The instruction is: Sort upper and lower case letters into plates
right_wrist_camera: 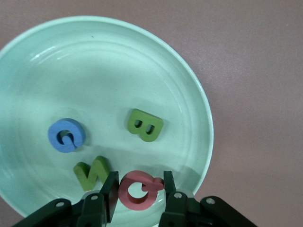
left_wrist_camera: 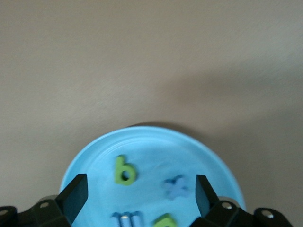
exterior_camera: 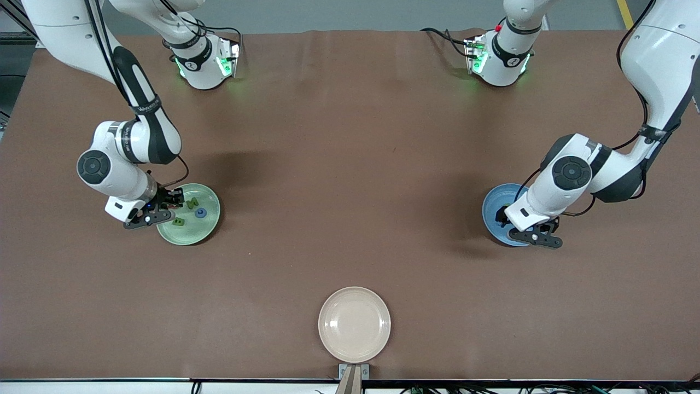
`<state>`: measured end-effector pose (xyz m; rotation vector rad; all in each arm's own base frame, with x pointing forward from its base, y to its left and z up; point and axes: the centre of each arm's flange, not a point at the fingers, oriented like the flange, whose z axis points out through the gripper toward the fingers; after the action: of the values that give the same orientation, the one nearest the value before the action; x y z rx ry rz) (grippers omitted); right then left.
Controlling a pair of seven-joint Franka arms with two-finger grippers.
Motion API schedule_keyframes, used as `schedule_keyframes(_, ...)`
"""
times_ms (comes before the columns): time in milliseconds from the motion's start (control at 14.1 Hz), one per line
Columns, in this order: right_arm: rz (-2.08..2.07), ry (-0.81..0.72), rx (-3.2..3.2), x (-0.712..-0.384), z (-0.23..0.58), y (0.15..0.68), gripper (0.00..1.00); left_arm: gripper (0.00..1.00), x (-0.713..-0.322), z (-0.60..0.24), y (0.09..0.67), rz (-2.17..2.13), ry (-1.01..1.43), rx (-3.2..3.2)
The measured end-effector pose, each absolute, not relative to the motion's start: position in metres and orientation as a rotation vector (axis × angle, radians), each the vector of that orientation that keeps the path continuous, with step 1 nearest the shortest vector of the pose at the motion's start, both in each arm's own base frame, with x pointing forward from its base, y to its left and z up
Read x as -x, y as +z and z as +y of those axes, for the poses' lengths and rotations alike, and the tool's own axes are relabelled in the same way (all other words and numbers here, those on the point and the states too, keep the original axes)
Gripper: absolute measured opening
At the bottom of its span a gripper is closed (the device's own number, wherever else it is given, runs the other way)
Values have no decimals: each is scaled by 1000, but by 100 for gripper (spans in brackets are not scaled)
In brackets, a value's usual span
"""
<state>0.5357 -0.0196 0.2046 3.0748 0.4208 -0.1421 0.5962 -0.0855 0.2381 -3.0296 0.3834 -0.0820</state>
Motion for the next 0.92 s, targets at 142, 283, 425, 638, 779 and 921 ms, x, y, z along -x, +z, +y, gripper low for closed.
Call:
schedule_keyframes(142, 419, -138, -3075, -537, -22, 205, 42, 100, -601, -104, 251, 337, -49, 3069)
schedule_keyframes(283, 420, -133, -3075, -538, -22, 207, 48, 99, -603, -121, 262, 295, 9, 3080)
schedule_keyframes(425, 424, -128, -3075, -540, -21, 208, 67, 99, -608, -131, 269, 269, 83, 3106)
schedule_keyframes(638, 423, -147, -3078, -549, -18, 220, 96, 99, -614, -127, 275, 271, 175, 3144)
schedule_keyframes(779, 355, -165, -3089, -557, -14, 236, 100, 100, -616, -120, 286, 270, 157, 3137)
schedule_keyframes(921, 260, -174, -3100, -564, 1, 262, 100, 100, -618, -114, 302, 263, 121, 3136)
